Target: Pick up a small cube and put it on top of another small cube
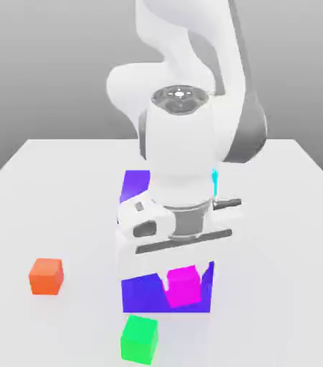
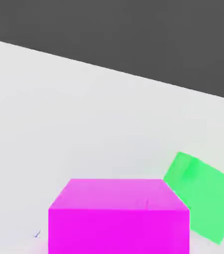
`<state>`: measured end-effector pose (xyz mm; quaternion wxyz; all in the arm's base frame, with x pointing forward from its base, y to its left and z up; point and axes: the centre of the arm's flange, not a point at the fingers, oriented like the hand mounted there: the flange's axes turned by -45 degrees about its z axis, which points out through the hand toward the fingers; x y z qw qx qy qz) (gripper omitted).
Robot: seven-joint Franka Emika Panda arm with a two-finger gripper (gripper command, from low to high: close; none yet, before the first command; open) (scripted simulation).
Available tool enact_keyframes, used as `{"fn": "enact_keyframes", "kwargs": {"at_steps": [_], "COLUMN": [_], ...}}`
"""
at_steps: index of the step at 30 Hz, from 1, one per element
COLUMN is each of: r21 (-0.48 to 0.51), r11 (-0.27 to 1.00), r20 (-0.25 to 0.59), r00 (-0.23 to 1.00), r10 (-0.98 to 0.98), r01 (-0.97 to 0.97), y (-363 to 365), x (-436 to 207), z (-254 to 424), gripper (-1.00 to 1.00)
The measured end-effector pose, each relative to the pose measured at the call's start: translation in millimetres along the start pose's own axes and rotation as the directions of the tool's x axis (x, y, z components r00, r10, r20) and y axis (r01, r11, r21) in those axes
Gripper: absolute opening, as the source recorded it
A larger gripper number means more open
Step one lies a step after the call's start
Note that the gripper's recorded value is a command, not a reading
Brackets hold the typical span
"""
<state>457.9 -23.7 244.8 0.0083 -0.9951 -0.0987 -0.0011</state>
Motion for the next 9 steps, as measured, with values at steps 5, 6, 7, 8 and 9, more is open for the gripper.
{"fn": "enact_keyframes", "kwargs": {"at_steps": [5, 6, 7, 8, 9], "r21": [-0.013, -0.015, -0.016, -0.016, -0.016], "r11": [1.0, 1.0, 1.0, 1.0, 1.0], "r20": [0.003, 0.004, 0.004, 0.004, 0.004], "r00": [1.0, 1.0, 1.0, 1.0, 1.0], "r10": [0.008, 0.008, 0.008, 0.008, 0.008], "r01": [-0.008, -0.008, -0.008, -0.008, -0.008], "y": [11.8, 12.3, 12.5, 12.5, 12.5], "x": [0.9, 0.2, -0.4, -0.4, -0.4], "z": [44.4, 56.9, 63.6, 63.6, 63.6], "gripper": [-1.0, -1.0, 1.0, 1.0, 1.0]}}
